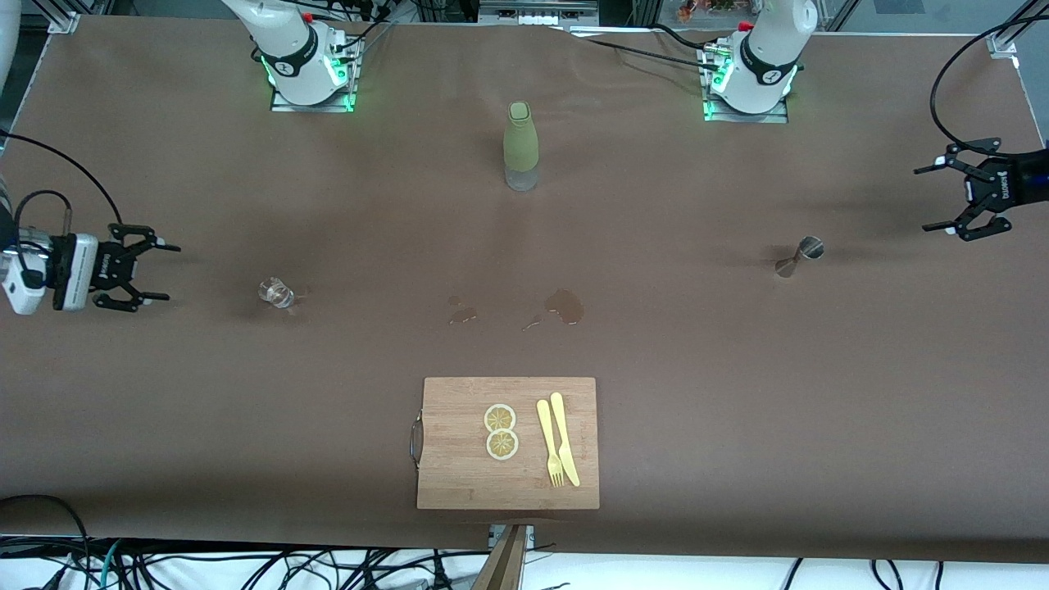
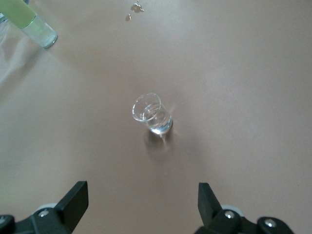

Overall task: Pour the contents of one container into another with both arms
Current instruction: 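Reach the right gripper to the glass cup while the left gripper reaches the jigger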

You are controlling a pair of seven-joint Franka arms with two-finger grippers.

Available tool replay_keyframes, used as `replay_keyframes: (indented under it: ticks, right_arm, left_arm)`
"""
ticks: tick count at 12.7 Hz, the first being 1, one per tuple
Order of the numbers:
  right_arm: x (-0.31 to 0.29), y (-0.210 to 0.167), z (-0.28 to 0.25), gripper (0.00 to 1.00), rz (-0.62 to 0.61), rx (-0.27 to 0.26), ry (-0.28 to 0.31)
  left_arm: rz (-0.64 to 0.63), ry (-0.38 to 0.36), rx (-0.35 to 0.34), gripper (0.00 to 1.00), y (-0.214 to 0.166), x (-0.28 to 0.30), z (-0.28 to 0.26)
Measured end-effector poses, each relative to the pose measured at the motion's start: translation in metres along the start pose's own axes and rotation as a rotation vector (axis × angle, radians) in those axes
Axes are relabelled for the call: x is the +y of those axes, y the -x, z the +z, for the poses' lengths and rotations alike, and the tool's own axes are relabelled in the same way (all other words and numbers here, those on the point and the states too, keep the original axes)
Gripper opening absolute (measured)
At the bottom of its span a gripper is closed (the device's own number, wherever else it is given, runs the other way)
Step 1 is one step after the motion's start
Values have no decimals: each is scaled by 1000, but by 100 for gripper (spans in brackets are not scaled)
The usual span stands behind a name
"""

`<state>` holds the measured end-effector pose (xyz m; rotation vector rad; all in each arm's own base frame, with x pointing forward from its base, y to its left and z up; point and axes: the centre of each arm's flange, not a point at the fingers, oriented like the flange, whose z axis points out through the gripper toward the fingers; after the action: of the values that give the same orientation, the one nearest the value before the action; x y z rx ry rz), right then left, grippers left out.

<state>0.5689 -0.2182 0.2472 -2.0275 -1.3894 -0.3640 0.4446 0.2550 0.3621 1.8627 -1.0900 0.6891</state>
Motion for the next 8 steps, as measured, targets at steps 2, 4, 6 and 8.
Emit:
replay_keyframes:
  ticks: [2,4,6,8]
  right_arm:
    - [10,22,29,100,-65,91,0]
    - [19,36,63,100,-132,188,9]
    - [23,42,97,100,-206,264,13]
    - [25,40,126,100,-258,306,-6]
  left_arm:
    - [112,-6,79,100,17,-3,17]
    - [180,-5,130,100,43,-15,38]
    - [227,-14,163,100,86,-28,55]
    - [256,-18,196,100,127,-30,60]
